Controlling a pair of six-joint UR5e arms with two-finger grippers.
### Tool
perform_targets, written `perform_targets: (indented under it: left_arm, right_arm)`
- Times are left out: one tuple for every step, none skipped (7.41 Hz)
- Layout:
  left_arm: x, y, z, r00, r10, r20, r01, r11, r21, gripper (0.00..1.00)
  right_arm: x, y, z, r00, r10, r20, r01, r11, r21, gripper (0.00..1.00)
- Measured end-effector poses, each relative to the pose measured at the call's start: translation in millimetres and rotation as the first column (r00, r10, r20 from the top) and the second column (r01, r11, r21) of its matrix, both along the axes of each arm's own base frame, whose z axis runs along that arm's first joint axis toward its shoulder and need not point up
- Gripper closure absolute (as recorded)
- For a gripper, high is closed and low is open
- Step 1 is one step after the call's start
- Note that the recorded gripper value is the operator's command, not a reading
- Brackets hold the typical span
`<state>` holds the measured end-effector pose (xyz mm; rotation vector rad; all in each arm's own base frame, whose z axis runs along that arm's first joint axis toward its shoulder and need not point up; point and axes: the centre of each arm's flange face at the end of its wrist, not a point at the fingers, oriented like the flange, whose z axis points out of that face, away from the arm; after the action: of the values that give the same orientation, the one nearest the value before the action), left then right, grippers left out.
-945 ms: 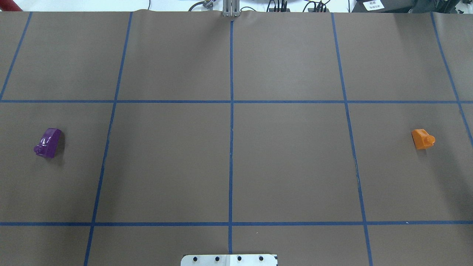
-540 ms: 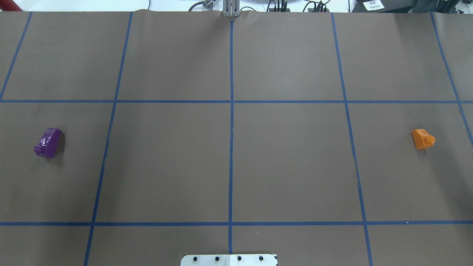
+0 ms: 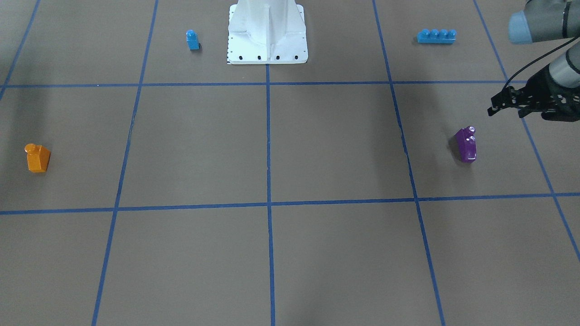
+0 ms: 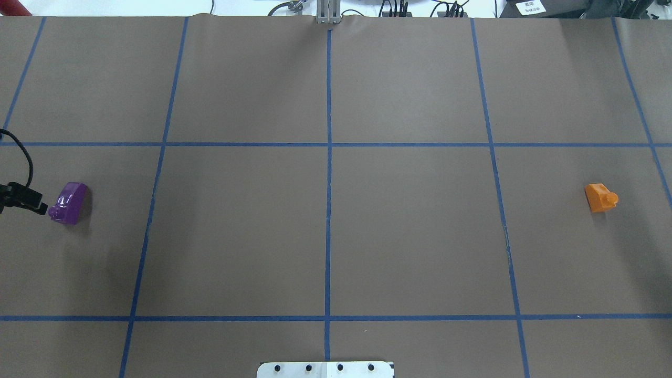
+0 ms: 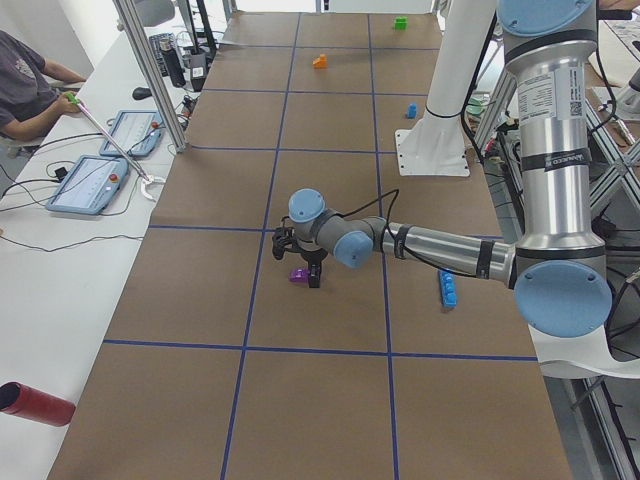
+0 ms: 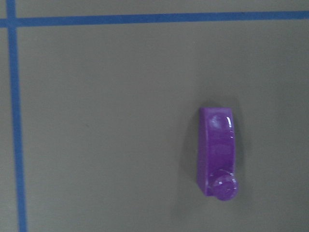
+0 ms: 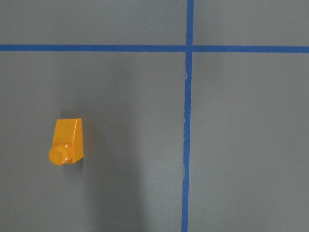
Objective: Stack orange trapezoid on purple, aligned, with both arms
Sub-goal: 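Lower the left gripper onto the purple trapezoid block and grasp it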
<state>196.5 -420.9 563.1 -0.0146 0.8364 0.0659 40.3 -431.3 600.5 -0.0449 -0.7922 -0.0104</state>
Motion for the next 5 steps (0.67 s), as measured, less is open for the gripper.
perform_targets:
  left_arm:
    - [21,1,0,1.0,0.003,0.019,-0.003,1.0,0.011,0.01]
    - [39,-3,2,0.999,0.014,0.03,-0.014,1.0,0.016,0.02]
    - [53,-7,7,0.999,0.027,0.039,-0.028,0.999,0.017,0.11]
    - [61,-11,14,0.998,0.036,0.044,-0.037,0.999,0.018,0.38]
    - [64,-12,20,0.998,0.04,0.044,-0.041,0.999,0.02,0.74]
  right_arm:
    - [-1,3,3,1.0,0.0,0.013,0.0,1.0,-0.009,0.0]
    - [-1,5,5,1.0,0.0,0.021,0.001,1.0,-0.014,0.0]
    - [-2,5,5,1.0,-0.001,0.026,0.001,1.0,-0.016,0.0]
    - [-2,6,5,1.0,-0.002,0.027,0.002,1.0,-0.015,0.0]
    - [-2,5,5,1.0,-0.002,0.028,0.003,1.0,-0.014,0.0]
